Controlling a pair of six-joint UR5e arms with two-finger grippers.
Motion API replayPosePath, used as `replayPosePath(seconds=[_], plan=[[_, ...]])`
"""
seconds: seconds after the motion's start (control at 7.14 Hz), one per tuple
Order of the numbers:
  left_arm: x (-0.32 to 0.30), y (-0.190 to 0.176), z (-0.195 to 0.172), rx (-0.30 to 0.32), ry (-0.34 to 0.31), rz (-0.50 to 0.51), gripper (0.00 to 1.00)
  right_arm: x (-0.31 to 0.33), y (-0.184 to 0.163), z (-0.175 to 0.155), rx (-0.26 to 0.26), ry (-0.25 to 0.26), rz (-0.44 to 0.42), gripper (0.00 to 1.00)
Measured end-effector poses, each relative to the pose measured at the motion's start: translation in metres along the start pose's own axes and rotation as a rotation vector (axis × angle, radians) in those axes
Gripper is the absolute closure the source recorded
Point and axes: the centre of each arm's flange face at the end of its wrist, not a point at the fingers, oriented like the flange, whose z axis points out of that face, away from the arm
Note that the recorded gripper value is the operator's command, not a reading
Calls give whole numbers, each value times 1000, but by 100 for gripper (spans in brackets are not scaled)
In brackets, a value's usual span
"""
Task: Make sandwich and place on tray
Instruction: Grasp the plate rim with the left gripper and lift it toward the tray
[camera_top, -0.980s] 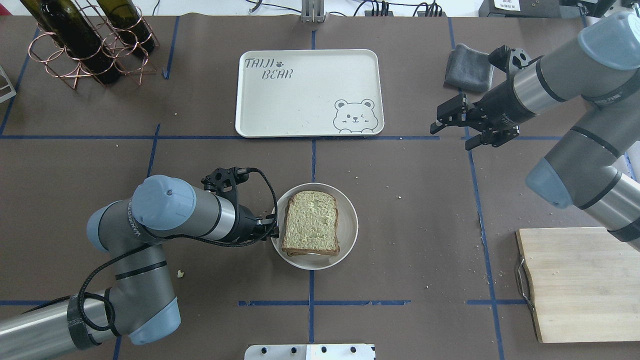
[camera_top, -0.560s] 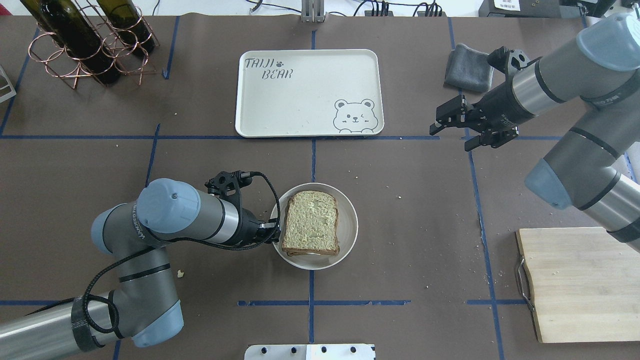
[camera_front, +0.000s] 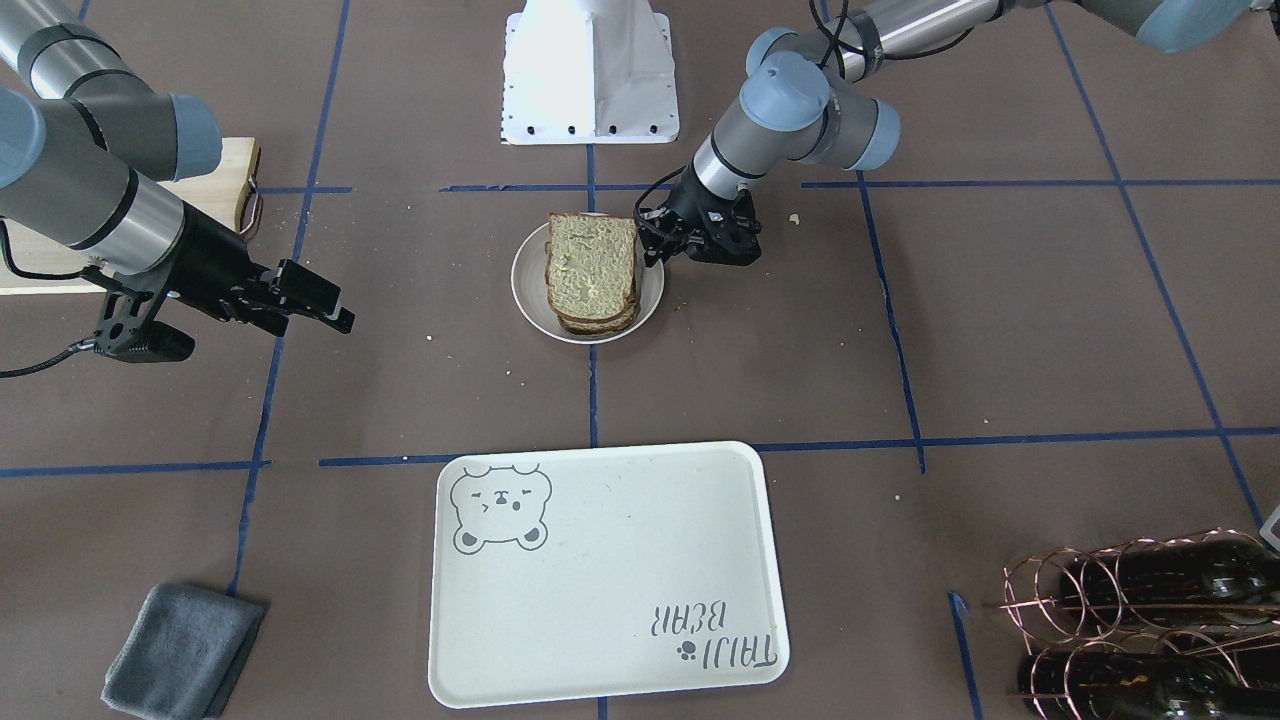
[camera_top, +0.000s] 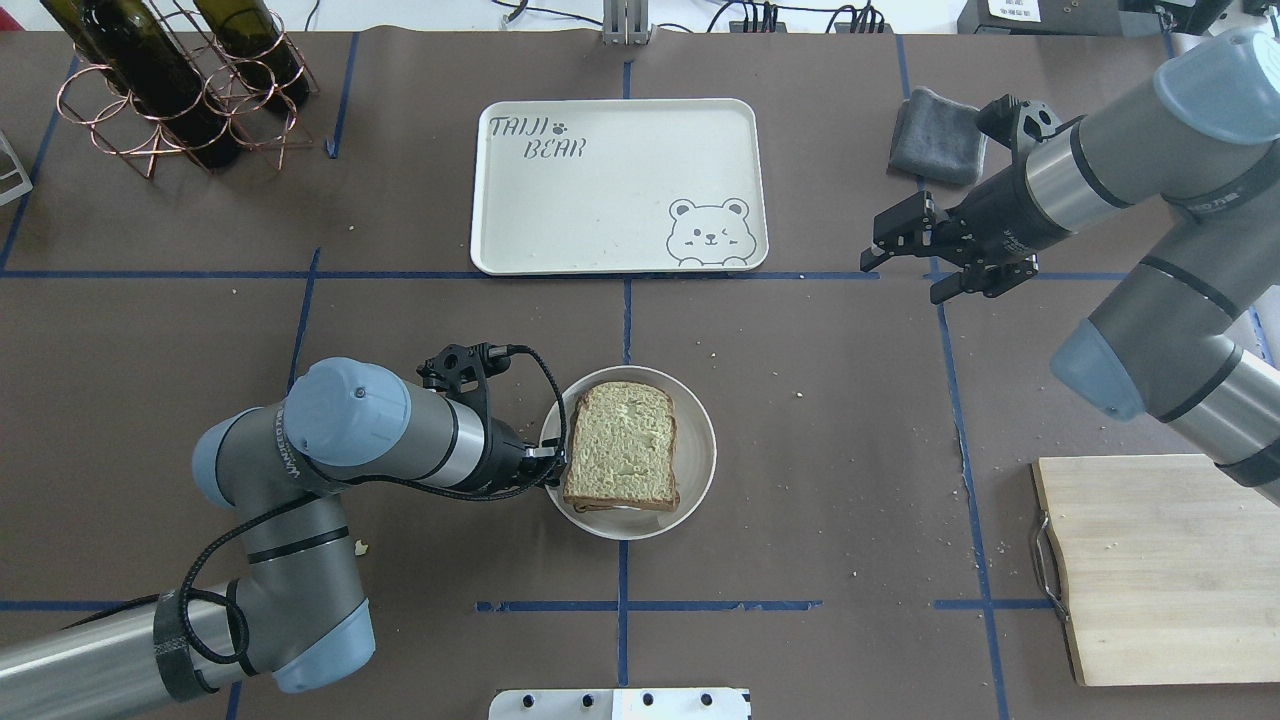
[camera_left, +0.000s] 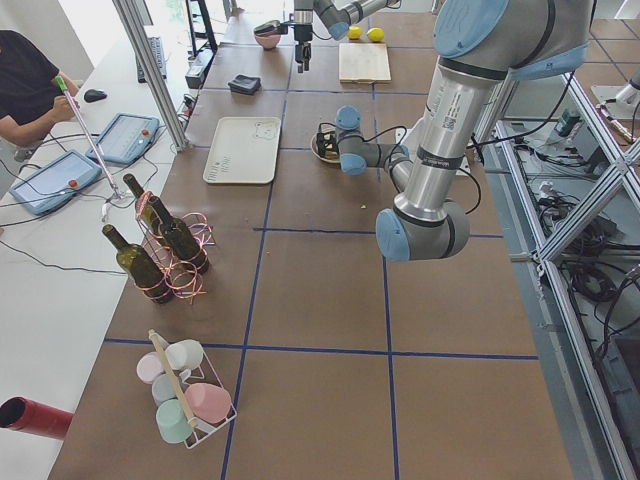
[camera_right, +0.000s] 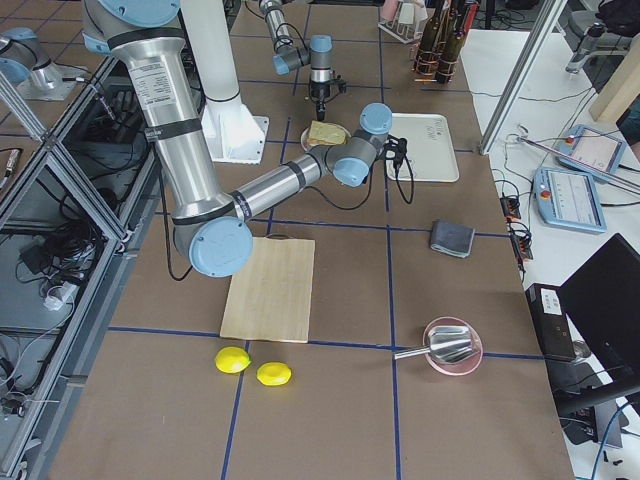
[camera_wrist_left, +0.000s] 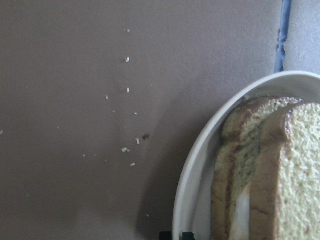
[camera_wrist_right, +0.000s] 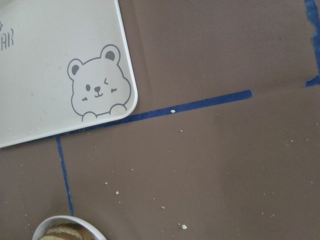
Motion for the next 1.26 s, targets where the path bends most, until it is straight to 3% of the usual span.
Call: replayPosePath(seconds=[0.14,0.28,0.56,0.84,1.26], plan=[[1,-1,2,0,0,0,87,0,0,0,0,0,0,0],[2,-1,2,0,1,0,100,0,0,0,0,0,0,0],[7,0,-3,0,15,-29,100,0,0,0,0,0,0,0],[18,0,-16,5,55,-197,100,0,0,0,0,0,0,0],[37,-23,-34,53,111,-525,100,-1,1,-2,2,-4,-3,0]])
